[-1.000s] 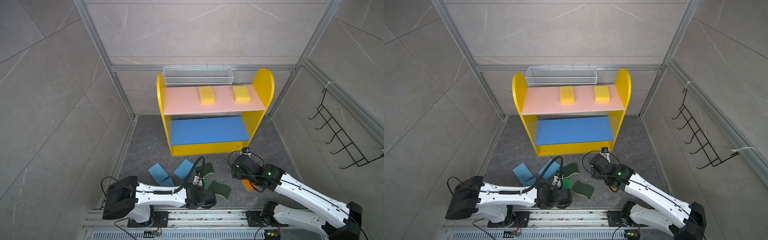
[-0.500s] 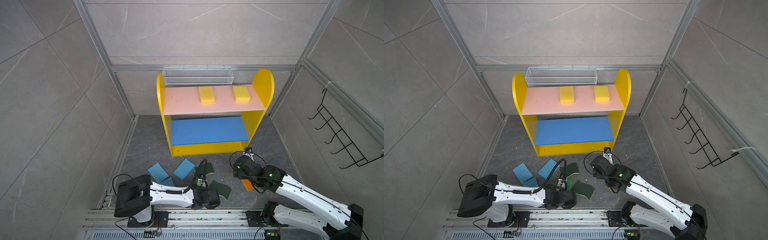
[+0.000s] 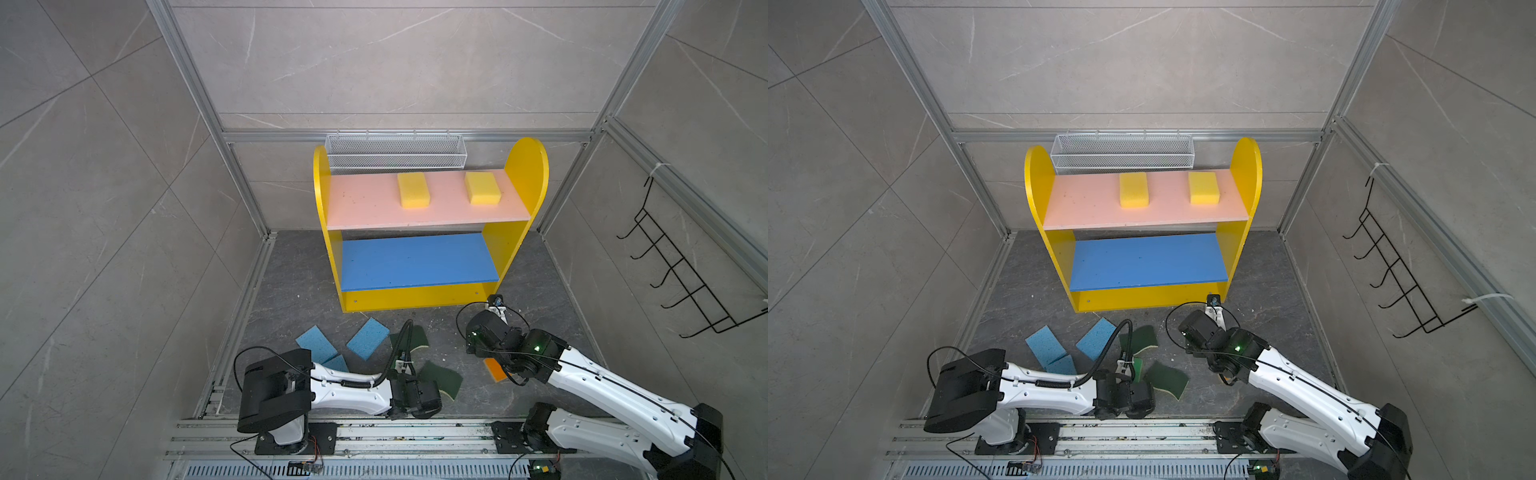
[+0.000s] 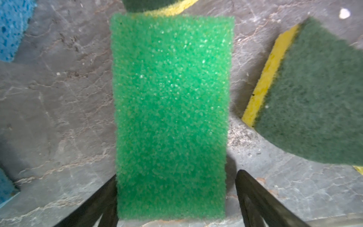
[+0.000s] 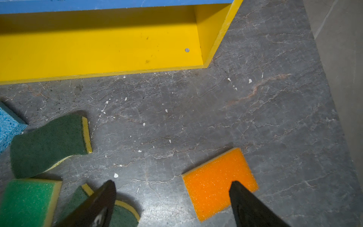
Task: Arrange cleaning sponges on a shelf
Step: Pick up the cleaning sponge from the bottom-center of the table.
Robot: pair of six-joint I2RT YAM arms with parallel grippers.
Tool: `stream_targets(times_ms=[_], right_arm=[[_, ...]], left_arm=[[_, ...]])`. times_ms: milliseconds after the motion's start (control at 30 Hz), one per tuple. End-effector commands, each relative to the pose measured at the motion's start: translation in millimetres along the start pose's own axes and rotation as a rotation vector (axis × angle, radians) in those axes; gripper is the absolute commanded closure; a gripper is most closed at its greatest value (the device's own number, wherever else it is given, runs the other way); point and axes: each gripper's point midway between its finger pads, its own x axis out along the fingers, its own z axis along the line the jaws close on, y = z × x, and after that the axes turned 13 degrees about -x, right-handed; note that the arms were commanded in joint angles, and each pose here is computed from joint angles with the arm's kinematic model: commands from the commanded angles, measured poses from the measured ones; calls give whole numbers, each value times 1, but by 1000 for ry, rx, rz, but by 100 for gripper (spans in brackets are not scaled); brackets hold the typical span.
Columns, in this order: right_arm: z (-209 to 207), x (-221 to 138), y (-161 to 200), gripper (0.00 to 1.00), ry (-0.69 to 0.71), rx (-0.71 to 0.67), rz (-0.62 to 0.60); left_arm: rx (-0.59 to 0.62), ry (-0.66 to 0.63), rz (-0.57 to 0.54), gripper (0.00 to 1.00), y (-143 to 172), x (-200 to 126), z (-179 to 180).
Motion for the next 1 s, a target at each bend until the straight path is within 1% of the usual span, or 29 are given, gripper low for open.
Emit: stream_targets(times_ms=[0, 167, 367, 467, 533, 700, 833, 867, 967], right_arm=[[-6, 2, 1, 7, 32, 0, 0], [-5, 2, 0, 7, 27, -4, -2], [-7, 0, -1, 7, 31, -10, -6], [-10, -2, -3, 7, 40, -13, -11], [-11, -4, -5, 7, 38, -11, -19], [-10, -7, -11, 7, 26, -9, -40], [-9, -10, -17, 7, 25, -24, -53], [-9, -11, -18, 7, 23, -27, -55], [-10, -13, -22, 7, 26, -33, -66]], left_arm=[[-20, -8, -22, 12, -6, 1, 3], [-26, -46, -23, 16, -7, 4, 12], [-2, -52, -25, 26, -8, 3, 12], [22, -72, -20, 33, -10, -5, 14], [37, -82, -19, 38, -13, -14, 16], [66, -79, -41, 41, -29, -45, 16], [112, -95, -76, 41, -47, -79, 15], [128, -103, -105, 41, -56, -87, 15], [169, -115, -148, 42, -75, -119, 12]])
